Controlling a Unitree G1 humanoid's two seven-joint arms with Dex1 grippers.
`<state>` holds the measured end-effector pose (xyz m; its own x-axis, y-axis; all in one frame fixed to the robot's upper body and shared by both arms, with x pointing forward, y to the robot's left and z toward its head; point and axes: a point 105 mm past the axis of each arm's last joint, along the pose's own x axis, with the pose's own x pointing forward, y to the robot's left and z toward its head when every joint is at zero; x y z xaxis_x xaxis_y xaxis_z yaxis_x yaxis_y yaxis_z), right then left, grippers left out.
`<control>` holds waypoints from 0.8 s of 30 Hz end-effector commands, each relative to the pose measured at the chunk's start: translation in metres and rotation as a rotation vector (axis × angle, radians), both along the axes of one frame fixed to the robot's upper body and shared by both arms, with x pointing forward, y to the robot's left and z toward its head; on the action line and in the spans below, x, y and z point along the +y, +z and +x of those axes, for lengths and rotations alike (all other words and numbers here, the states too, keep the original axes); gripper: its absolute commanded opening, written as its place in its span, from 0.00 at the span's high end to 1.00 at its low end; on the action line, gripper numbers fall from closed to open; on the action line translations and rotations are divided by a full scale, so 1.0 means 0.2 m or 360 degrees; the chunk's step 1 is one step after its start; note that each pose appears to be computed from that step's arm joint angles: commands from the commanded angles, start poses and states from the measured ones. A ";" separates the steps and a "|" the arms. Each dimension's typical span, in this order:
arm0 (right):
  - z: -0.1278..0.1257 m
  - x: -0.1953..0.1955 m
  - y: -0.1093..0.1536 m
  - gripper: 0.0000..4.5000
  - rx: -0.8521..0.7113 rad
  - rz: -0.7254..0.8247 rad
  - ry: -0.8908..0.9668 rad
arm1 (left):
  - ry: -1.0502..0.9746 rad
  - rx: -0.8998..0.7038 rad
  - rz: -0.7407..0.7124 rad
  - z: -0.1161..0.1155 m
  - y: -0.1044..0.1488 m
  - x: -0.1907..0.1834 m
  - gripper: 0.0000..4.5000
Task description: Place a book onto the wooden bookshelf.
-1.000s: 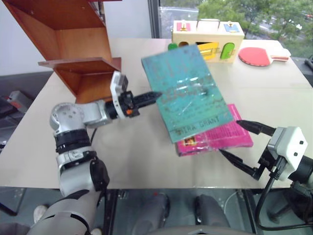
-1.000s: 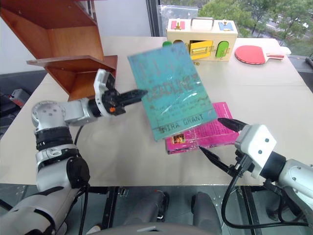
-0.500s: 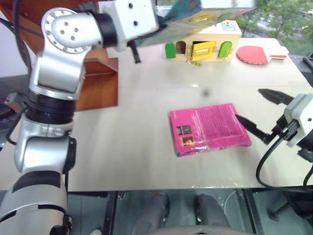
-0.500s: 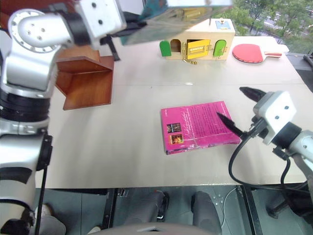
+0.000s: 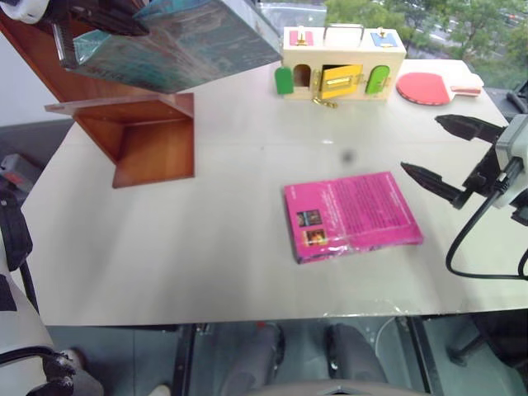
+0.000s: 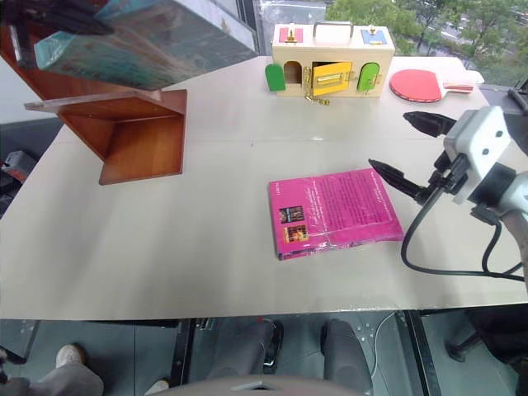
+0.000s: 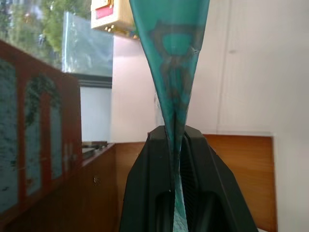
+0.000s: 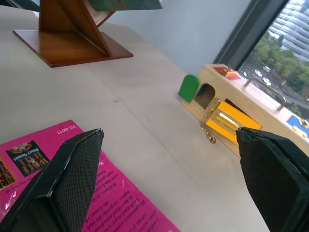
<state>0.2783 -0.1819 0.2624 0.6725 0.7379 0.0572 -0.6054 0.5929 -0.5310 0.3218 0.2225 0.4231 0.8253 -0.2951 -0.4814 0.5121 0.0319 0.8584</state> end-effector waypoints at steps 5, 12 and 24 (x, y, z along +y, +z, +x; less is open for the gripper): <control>-0.05 0.11 0.08 0.00 -0.0189 0.0005 0.0163 | 0.0452 -0.0050 0.0360 -0.01 0.05 0.28 0.99; -0.05 0.16 0.10 0.00 -0.0219 0.0012 0.0207 | 0.0546 0.0132 0.0458 0.04 -0.14 0.36 0.99; -0.05 0.20 0.18 0.00 -0.0271 0.0022 0.0322 | 0.0447 0.0204 0.0154 0.01 -0.25 0.28 0.13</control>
